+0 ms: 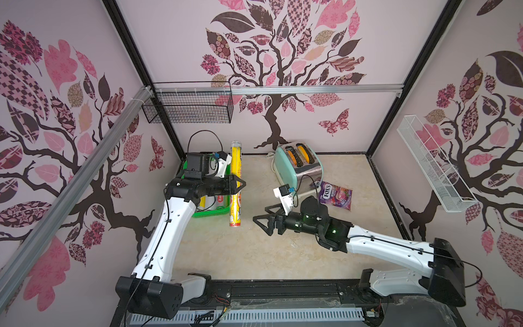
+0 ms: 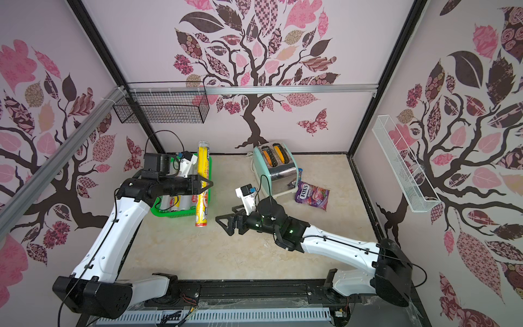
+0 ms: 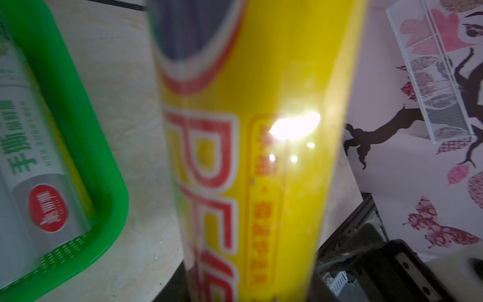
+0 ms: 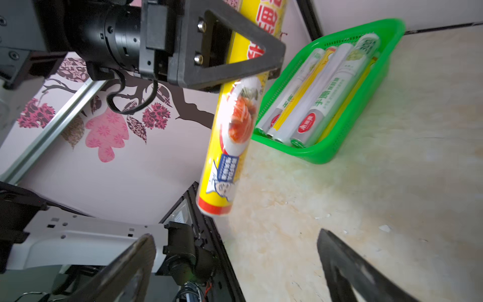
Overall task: Put the plastic wrap into the basket
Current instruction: Pick up the plastic wrap from the center of the board, then place the plastic wrap in the basket.
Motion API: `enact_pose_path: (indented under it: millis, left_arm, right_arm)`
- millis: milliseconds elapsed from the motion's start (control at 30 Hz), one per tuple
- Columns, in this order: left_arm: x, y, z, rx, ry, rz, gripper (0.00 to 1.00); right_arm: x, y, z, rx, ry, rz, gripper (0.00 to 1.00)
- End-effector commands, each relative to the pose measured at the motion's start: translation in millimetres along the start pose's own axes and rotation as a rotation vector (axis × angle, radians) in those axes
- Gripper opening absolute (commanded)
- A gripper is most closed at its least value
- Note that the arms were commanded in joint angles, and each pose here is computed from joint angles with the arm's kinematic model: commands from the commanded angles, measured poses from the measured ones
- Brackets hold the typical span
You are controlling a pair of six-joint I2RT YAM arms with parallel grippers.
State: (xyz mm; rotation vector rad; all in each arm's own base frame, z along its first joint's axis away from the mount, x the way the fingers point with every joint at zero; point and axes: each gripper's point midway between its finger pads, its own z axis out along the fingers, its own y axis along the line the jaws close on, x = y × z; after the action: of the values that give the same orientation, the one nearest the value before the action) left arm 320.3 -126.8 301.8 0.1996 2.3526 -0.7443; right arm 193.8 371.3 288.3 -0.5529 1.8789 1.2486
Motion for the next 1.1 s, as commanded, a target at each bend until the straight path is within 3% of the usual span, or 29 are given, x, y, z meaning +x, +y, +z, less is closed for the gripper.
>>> enact_pose_path:
  millis: [0, 333, 633, 867, 1067]
  left_arm:
    - [-14, 43, -7, -0.207, -0.013, 0.011, 0.27]
    - [-39, 142, 16, -0.487, 0.125, 0.033, 0.31]
    - [-43, 199, 68, -0.568, 0.272, 0.010, 0.33]
    - [-26, 247, 113, -0.611, 0.372, -0.128, 0.40]
    - [-5, 266, 120, -0.642, 0.417, -0.234, 0.48]
  right_arm:
    - [17, -29, -20, 0.160, 0.068, -0.118, 0.99]
    - [26, -34, -32, 0.183, 0.101, -0.146, 0.99]
    - [28, -25, -36, 0.133, 0.106, -0.130, 0.99]
    - [26, -22, -40, 0.122, 0.090, -0.099, 0.99]
    - [24, -32, -52, 0.172, 0.041, -0.070, 0.99]
